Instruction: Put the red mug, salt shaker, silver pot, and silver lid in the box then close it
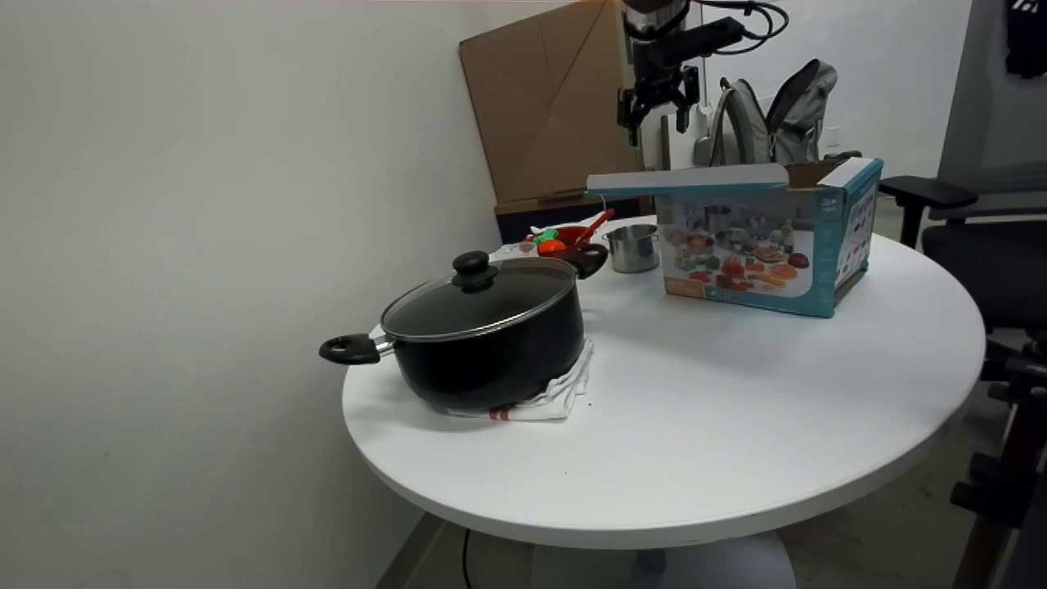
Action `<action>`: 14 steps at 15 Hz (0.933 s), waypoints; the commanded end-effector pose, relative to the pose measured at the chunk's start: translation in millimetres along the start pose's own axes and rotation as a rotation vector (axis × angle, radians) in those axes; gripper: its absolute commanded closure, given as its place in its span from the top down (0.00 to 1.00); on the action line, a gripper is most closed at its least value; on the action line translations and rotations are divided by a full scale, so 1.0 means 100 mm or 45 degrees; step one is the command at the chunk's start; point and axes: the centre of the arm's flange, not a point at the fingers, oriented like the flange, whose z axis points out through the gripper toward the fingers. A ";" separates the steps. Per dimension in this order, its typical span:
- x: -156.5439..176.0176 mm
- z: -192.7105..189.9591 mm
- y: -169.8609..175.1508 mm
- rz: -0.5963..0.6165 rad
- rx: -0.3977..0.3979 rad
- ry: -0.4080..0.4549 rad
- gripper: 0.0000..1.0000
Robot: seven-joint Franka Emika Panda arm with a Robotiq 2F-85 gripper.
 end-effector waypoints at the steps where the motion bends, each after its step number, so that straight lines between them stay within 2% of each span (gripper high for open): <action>1: 0.31 0.43 0.01 0.031 -0.046 -0.016 1.00; 8: 0.41 1.07 0.11 0.052 -0.056 -0.095 1.00; 14: 0.42 1.40 0.11 0.088 -0.020 -0.158 1.00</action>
